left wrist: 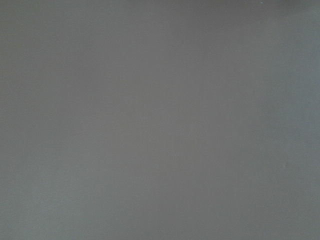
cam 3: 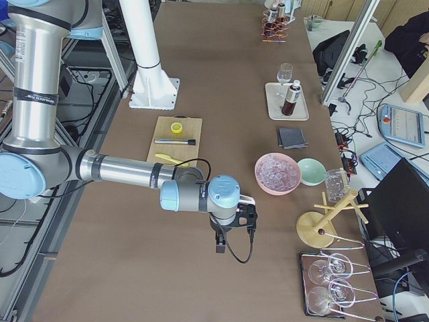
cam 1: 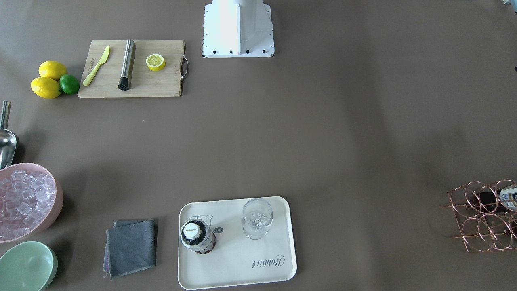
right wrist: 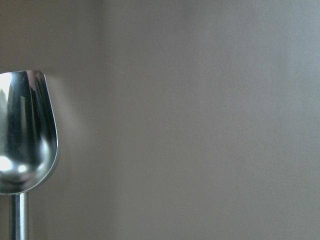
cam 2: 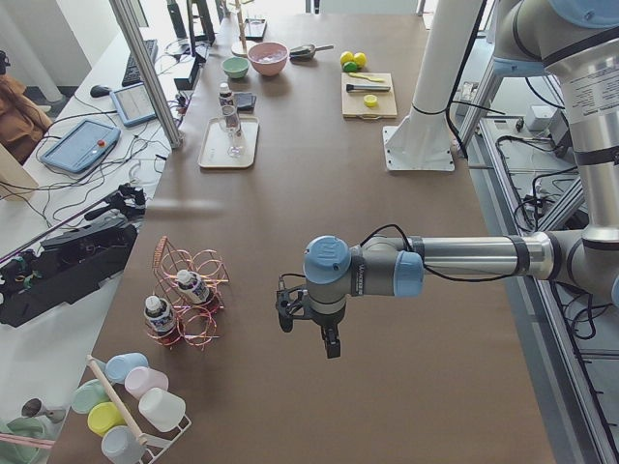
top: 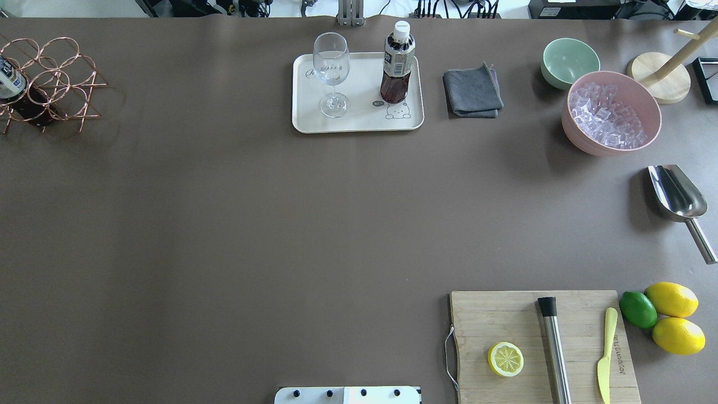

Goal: Take tea from basket to plate

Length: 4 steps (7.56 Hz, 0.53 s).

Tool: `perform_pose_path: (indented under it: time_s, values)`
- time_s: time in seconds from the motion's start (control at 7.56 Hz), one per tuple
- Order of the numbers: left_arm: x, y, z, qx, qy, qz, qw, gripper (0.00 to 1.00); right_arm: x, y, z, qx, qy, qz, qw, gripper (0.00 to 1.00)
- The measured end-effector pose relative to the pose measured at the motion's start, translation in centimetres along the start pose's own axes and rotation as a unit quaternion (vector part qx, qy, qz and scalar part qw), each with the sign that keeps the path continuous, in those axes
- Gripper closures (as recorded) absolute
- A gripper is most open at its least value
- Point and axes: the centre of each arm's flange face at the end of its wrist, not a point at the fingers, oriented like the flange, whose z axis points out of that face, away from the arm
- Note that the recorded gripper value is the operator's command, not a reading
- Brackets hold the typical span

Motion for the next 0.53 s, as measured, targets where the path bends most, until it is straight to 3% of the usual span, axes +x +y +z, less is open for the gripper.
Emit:
perform_pose_path:
  time_s: [0.53]
  values:
    - [3.6, -1.8, -2.2, 0.019, 0.027, 0.034, 0.9989, 0.01, 0.2, 0.1, -0.1, 0.001, 0.000, 0.002, 1.0000, 0.00]
